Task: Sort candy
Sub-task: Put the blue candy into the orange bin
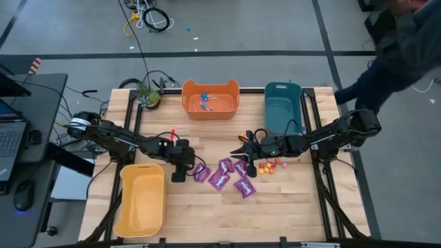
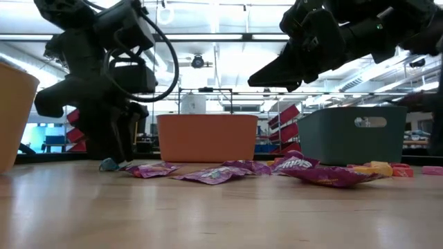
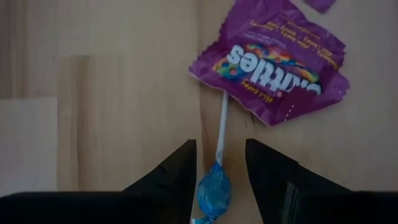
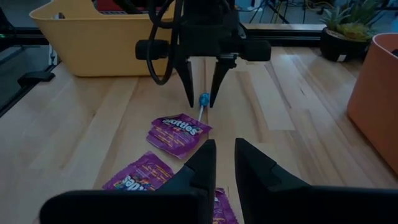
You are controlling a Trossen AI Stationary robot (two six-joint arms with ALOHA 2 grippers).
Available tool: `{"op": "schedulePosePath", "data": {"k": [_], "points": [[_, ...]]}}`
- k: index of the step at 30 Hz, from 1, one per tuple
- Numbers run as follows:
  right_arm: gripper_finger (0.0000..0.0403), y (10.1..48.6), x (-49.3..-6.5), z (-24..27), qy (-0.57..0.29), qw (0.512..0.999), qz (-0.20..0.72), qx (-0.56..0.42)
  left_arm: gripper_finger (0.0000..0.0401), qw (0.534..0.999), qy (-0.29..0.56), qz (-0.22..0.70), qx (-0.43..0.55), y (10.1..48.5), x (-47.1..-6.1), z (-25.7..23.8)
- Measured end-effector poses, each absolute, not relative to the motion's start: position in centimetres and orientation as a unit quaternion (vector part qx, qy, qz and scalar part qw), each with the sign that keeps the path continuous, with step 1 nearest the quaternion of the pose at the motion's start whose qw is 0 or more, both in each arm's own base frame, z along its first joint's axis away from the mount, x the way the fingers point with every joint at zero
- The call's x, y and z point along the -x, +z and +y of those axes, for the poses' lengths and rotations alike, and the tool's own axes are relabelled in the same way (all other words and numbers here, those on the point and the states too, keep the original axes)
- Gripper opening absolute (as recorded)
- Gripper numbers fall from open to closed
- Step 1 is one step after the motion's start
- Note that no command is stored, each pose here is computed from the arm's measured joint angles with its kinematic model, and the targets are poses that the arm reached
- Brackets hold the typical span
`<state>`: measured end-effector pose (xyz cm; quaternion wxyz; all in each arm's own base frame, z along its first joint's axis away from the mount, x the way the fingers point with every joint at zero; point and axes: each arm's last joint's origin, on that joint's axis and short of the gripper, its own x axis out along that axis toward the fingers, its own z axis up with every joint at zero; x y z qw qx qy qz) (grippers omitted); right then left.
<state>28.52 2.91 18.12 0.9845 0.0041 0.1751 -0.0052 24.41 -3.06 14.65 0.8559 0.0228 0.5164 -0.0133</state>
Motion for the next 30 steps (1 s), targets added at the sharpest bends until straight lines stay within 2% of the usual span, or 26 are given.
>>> {"op": "schedulePosePath", "data": {"k": [21, 25, 30], "points": [[0.0046, 18.1, -28.5, 2.9, -0.004, 0.984, 0.176, 0.001, 0.0141, 0.849, -0.016, 0.526, -0.047, 13.3, -25.1, -3.3], [0.0046, 18.1, -28.5, 2.9, -0.004, 0.984, 0.176, 0.004, 0.012, 0.848, -0.016, 0.528, -0.047, 13.3, -25.1, -3.3], [0.0046, 18.1, -28.5, 2.9, -0.004, 0.984, 0.176, 0.004, 0.0064, 0.847, -0.018, 0.529, -0.047, 13.2, -25.0, -3.3]]}}
